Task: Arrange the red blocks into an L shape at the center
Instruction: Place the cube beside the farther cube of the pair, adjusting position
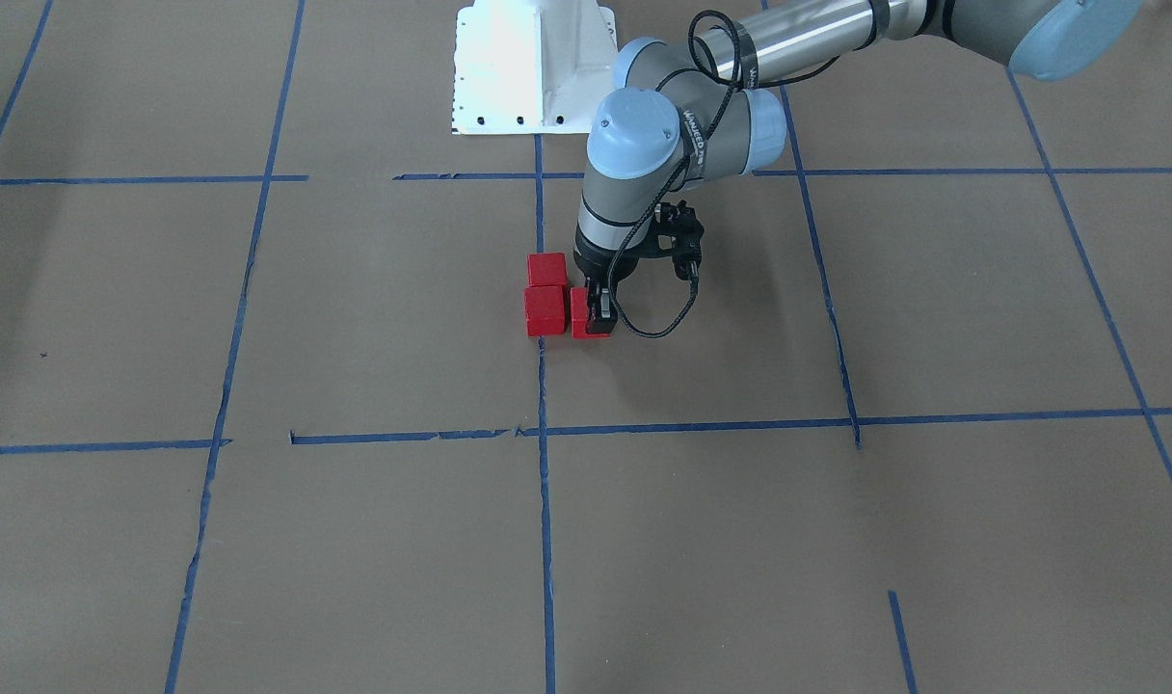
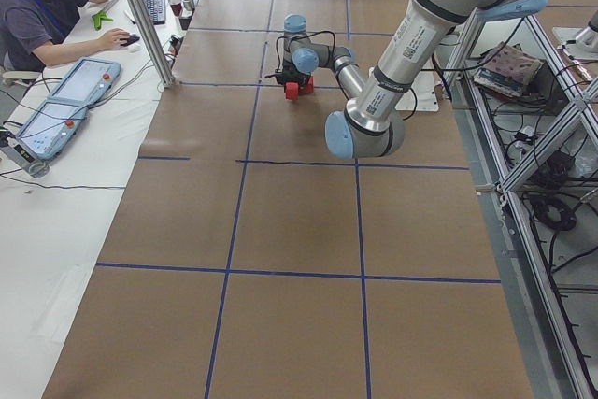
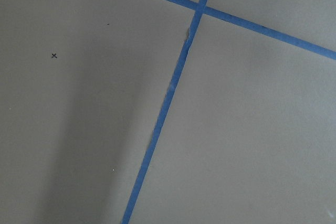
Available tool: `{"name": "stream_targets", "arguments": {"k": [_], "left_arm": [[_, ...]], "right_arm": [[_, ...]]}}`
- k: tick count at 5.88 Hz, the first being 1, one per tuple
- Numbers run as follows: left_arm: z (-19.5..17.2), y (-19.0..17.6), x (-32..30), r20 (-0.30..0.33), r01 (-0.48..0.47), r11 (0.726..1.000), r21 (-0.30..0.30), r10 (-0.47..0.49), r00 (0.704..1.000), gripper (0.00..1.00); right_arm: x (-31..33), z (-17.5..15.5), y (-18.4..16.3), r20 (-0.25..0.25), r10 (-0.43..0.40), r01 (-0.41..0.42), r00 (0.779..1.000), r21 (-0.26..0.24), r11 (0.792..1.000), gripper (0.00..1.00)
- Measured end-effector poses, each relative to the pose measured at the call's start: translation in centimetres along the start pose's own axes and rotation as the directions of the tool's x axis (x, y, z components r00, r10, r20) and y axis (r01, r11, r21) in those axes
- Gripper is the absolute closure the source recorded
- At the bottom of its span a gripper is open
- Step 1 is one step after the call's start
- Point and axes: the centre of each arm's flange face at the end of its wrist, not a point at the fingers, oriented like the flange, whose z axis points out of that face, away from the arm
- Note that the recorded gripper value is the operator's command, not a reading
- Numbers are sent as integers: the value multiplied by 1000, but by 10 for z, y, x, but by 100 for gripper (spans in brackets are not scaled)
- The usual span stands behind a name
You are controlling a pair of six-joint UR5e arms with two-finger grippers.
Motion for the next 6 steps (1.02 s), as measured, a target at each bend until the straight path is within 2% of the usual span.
{"name": "stream_targets", "arguments": {"k": [6], "left_arm": [[0, 4, -3, 27, 29, 999, -15, -28, 999, 93]], "right_arm": [[0, 0, 0, 0, 0, 0, 1000, 0, 1000, 0]]}}
